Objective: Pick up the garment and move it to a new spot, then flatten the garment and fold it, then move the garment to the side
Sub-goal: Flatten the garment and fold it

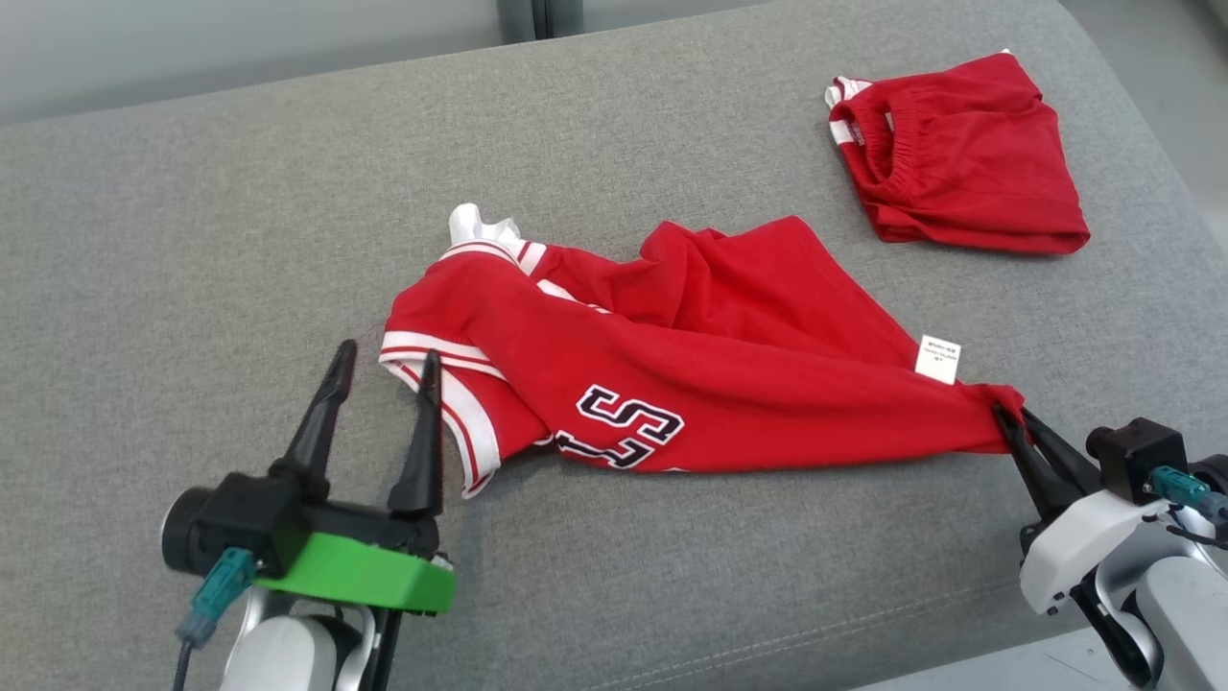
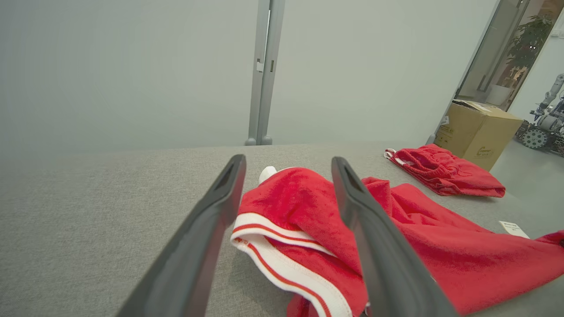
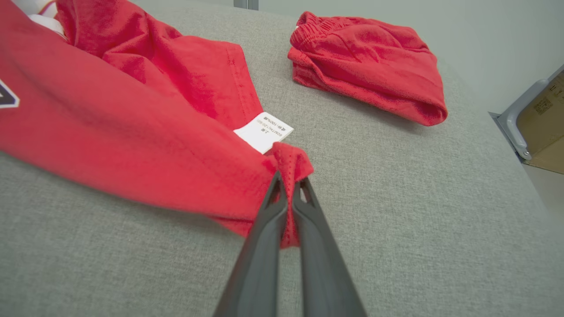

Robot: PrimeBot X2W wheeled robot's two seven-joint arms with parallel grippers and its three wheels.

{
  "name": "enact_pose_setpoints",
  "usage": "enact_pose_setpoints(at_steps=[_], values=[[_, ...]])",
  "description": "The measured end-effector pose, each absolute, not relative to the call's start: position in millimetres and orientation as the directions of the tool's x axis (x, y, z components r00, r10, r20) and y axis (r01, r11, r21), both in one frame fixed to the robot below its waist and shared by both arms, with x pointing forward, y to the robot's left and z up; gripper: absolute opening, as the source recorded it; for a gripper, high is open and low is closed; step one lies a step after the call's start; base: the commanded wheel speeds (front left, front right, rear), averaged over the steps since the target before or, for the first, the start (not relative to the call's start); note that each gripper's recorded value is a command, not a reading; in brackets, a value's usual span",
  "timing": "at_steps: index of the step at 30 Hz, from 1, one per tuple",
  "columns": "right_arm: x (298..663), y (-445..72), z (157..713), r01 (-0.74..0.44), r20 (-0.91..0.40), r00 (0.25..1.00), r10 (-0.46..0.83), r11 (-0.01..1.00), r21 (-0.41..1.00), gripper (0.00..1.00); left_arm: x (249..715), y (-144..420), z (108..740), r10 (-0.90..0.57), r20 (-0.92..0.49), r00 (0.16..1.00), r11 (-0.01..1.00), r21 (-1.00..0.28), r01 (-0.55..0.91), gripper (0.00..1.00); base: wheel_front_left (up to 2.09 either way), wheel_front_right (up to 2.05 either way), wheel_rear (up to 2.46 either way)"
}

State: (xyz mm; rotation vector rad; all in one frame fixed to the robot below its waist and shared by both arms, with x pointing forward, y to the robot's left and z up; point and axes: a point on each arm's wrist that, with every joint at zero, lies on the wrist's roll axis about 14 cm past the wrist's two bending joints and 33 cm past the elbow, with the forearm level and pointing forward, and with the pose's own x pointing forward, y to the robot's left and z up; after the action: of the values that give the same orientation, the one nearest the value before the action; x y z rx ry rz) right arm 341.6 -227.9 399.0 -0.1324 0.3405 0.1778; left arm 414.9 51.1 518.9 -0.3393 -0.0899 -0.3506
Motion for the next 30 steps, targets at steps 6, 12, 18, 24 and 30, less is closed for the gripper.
enact_pose_setpoints(at_steps=[6,12,18,24,30], values=[[336,-207,389,-0.262,-0.371,0.903,0.216,0.962,-0.077,0.0,438,14,548,-0.444,0.207,0.872,0.842,-0.236,0.485,1.0,0.0,0.0,0.0],[341,-183,393,-0.32,-0.348,0.895,0.277,0.945,-0.07,0.0,465,-6,535,-0.504,0.108,0.857,0.838,-0.177,0.515,1.0,0.0,0.0,0.0],[344,-178,397,-0.318,-0.333,0.9,0.28,0.946,-0.064,0.0,478,-16,481,-0.52,-0.114,0.847,0.849,-0.174,0.498,1.0,0.0,0.0,0.0],[345,-183,394,-0.292,-0.341,0.904,0.257,0.955,-0.055,0.0,494,-38,462,-0.558,-0.208,0.803,0.829,-0.177,0.53,1.0,0.0,0.0,0.0],[346,-190,393,-0.269,-0.348,0.908,0.233,0.961,-0.058,0.0,498,-40,424,-0.525,-0.367,0.768,0.848,-0.145,0.51,1.0,0.0,0.0,0.0]])
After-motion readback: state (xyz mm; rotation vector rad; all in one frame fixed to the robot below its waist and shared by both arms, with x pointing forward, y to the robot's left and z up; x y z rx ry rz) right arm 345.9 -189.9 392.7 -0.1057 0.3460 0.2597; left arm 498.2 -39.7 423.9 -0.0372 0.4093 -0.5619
